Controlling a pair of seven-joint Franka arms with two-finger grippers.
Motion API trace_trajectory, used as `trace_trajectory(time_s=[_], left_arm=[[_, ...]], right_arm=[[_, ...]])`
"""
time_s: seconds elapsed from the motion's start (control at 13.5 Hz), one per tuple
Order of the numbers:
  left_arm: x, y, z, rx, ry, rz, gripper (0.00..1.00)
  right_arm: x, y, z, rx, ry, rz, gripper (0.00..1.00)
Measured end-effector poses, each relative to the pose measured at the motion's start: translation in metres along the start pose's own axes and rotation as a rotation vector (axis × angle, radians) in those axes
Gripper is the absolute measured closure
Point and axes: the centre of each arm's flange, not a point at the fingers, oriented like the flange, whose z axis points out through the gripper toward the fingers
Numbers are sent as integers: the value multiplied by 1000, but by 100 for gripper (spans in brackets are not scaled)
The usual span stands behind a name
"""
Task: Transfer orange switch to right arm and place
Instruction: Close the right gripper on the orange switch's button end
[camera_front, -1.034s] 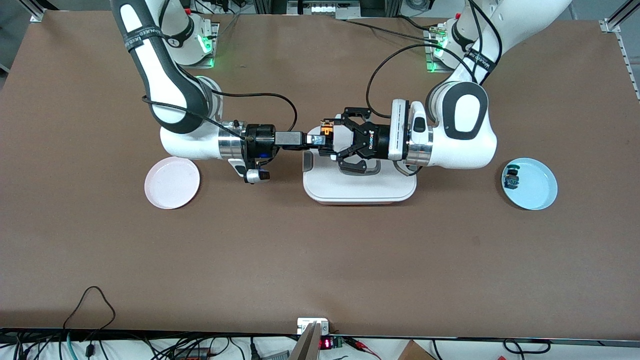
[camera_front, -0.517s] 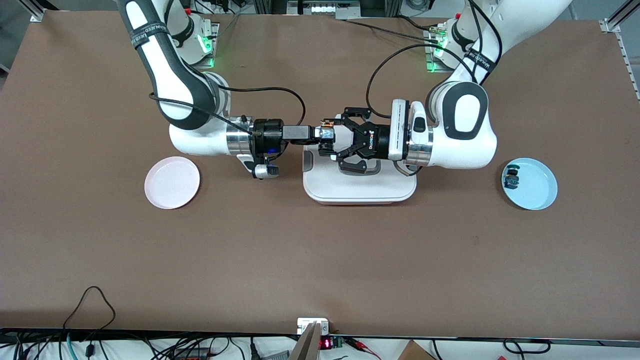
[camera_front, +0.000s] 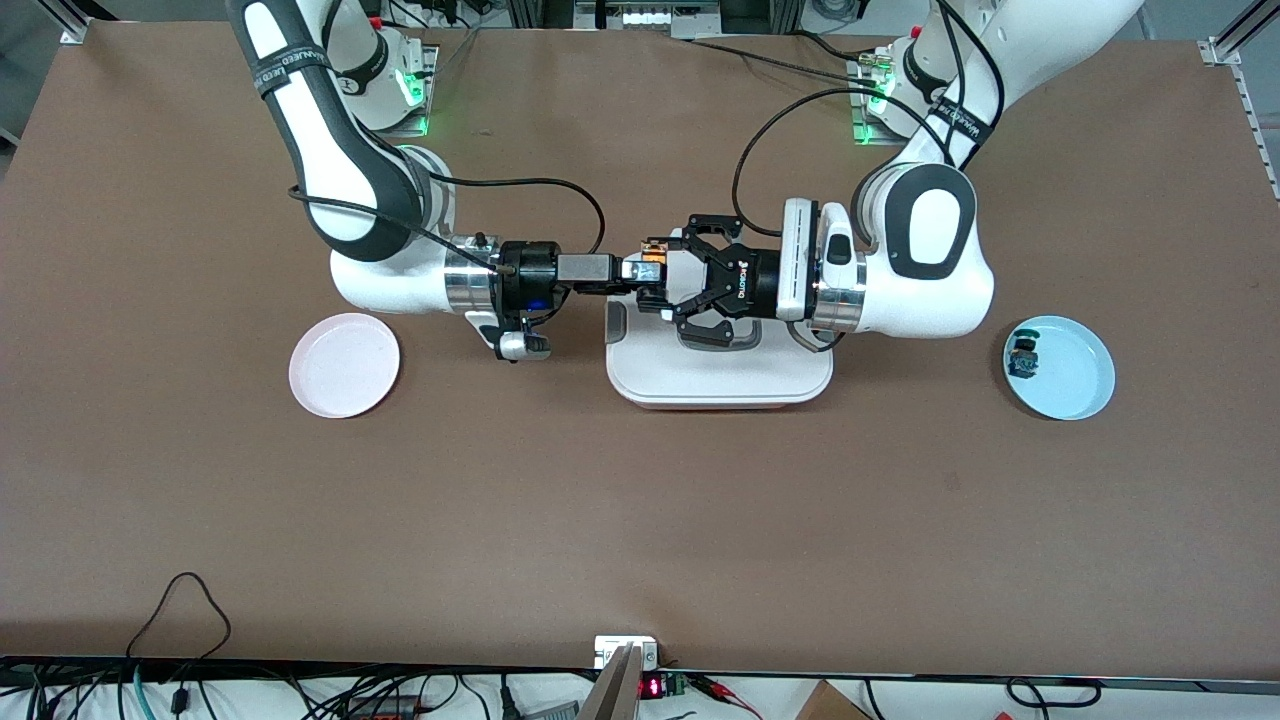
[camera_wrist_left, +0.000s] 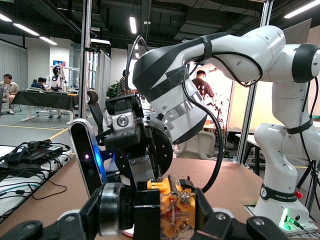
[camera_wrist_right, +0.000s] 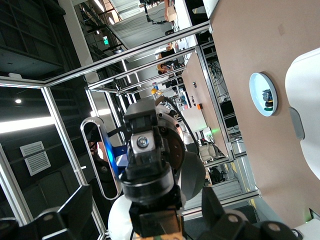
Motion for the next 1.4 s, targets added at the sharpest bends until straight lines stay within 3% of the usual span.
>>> trace_trajectory(time_s=[0.3, 0.52, 0.66, 0.81, 0.96, 1.4], left_arm=[[0, 0, 0, 0, 0, 0, 26], [0, 0, 0, 0, 0, 0, 26], [0, 0, 0, 0, 0, 0, 26], [0, 0, 0, 0, 1, 0, 26], [3, 0, 0, -2, 11, 12, 26], [4, 0, 1, -6, 14, 17, 26]], right_arm=[[-1, 0, 0, 0, -1, -7, 12], [-1, 2, 0, -2, 0, -6, 13], [-1, 2, 0, -2, -1, -23, 32], [-3, 2, -1, -3, 0, -63, 36], [-4, 3, -3, -5, 6, -72, 59], [-6, 2, -4, -5, 7, -74, 59]])
